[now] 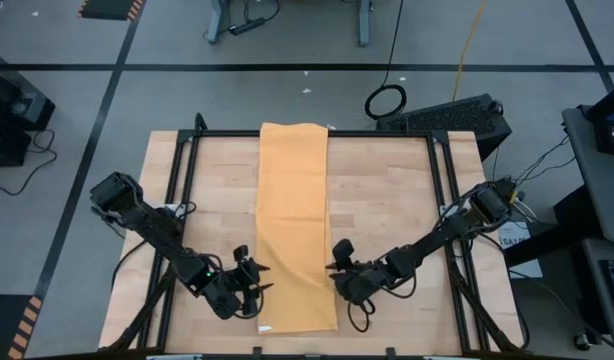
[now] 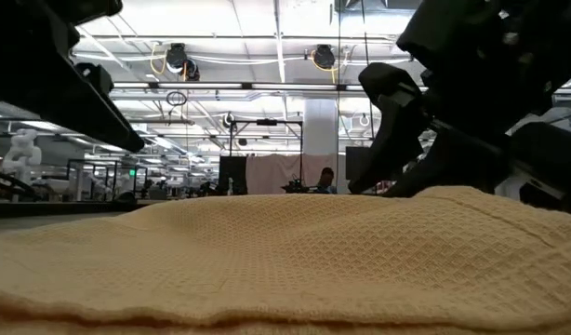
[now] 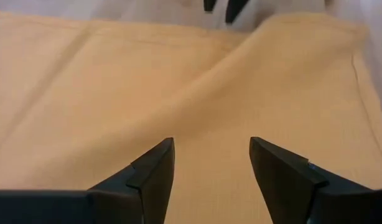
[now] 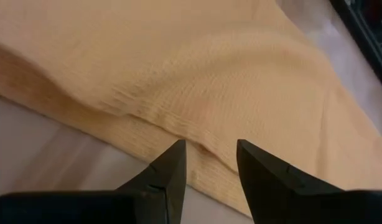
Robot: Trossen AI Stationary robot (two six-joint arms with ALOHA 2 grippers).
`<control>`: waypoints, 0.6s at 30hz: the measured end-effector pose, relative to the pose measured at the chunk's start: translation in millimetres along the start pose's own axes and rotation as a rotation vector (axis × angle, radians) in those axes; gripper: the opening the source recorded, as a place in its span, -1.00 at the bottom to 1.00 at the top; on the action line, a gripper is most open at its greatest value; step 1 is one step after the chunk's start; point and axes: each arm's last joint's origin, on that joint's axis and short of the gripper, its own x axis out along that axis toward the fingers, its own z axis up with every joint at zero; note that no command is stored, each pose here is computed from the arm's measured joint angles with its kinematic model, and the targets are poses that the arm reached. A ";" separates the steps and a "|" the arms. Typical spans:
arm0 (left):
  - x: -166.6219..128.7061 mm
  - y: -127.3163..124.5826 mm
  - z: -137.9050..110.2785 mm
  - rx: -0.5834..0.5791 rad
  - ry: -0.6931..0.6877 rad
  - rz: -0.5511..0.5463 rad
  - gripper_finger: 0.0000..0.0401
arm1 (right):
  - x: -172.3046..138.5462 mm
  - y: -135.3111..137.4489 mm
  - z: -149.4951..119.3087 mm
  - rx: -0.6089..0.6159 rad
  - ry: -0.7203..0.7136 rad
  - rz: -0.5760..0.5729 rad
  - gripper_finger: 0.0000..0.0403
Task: Roll towel
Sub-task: Fold the yellow towel
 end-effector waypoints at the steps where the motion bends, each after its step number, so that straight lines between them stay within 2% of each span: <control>1: -0.8 0.9 0.8 0.000 0.014 -0.012 0.07 | -0.3 0.5 -0.1 -0.020 0.003 -0.001 -0.34; 5: -7.9 -0.3 6.5 -0.002 0.036 -0.097 0.07 | 0.2 0.3 -3.2 -0.068 0.030 0.003 -0.34; 7: -11.8 0.6 8.5 0.000 0.023 -0.092 0.07 | 1.2 -0.8 -4.5 -0.079 0.030 0.001 -0.34; 11: -11.6 11.5 3.0 0.050 0.031 0.056 0.07 | 1.5 -0.3 -4.7 -0.135 0.016 0.020 -0.34; 14: -7.4 26.1 -3.0 0.060 0.091 0.181 0.07 | 2.6 -2.3 -5.4 -0.154 0.016 0.022 -0.34; 18: -3.8 38.9 -4.6 0.037 0.136 0.263 0.07 | 8.6 -11.5 -4.8 -0.171 -0.004 -0.017 -0.34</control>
